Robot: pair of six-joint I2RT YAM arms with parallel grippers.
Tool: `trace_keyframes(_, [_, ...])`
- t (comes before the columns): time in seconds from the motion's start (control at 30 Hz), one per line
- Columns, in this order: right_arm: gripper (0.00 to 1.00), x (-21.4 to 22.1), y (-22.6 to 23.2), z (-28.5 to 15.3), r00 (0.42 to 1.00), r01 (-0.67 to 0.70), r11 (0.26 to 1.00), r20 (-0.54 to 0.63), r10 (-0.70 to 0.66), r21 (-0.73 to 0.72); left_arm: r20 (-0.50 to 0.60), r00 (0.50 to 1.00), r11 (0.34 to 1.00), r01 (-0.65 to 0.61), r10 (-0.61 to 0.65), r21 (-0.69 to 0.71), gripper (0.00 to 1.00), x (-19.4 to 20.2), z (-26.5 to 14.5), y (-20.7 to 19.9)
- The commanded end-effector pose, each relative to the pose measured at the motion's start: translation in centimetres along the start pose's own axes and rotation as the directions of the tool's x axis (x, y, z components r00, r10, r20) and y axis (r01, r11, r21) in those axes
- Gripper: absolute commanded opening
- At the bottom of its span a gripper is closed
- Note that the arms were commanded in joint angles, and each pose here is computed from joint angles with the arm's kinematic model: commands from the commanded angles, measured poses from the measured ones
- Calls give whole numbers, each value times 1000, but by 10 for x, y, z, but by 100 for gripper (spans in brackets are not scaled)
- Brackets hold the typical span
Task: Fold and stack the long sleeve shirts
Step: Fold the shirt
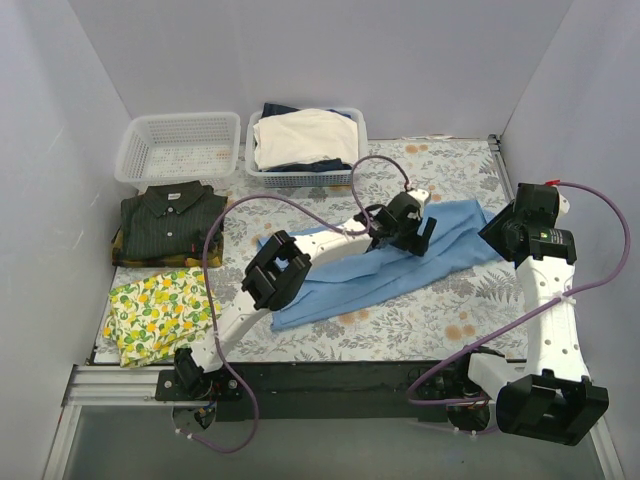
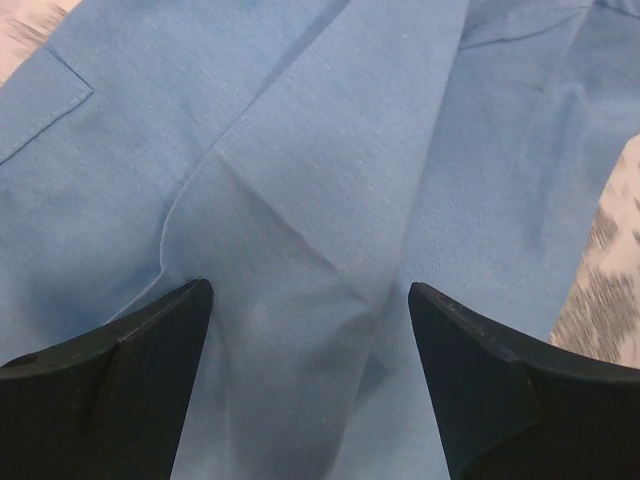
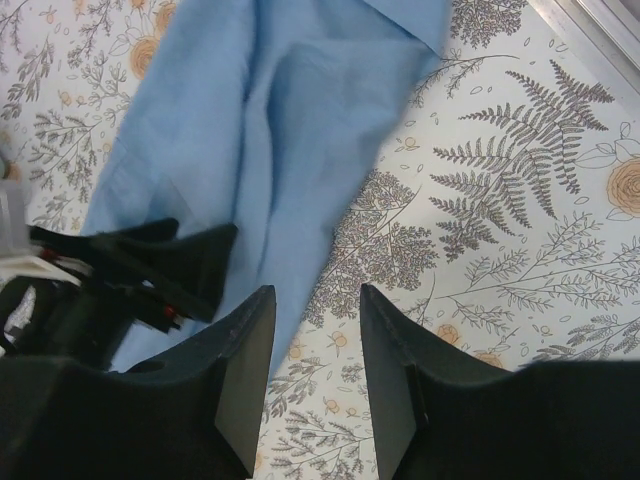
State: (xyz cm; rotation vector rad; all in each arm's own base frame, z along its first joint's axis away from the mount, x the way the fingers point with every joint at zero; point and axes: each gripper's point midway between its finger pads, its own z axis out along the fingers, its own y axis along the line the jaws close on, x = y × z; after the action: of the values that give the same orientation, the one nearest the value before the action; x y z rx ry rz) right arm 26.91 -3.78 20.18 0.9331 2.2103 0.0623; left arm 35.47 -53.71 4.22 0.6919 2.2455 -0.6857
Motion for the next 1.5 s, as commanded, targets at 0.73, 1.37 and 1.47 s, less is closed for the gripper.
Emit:
trace_keyframes(0.73, [49,164,142,26,777,445,772,-233,-585,-454,244,965,995,102,-100,2,97,-123,-224,86])
trace_keyframes(1.37, [48,350,214,2,340,534,365,-201,-919,-762,316,875,749,478,-366,-458,98,-33,-331,221])
trace_keyframes(1.47, [48,365,189,17,276,550,376,-262,-925,-746,300,870,752,489,-390,-441,98,-28,-329,223])
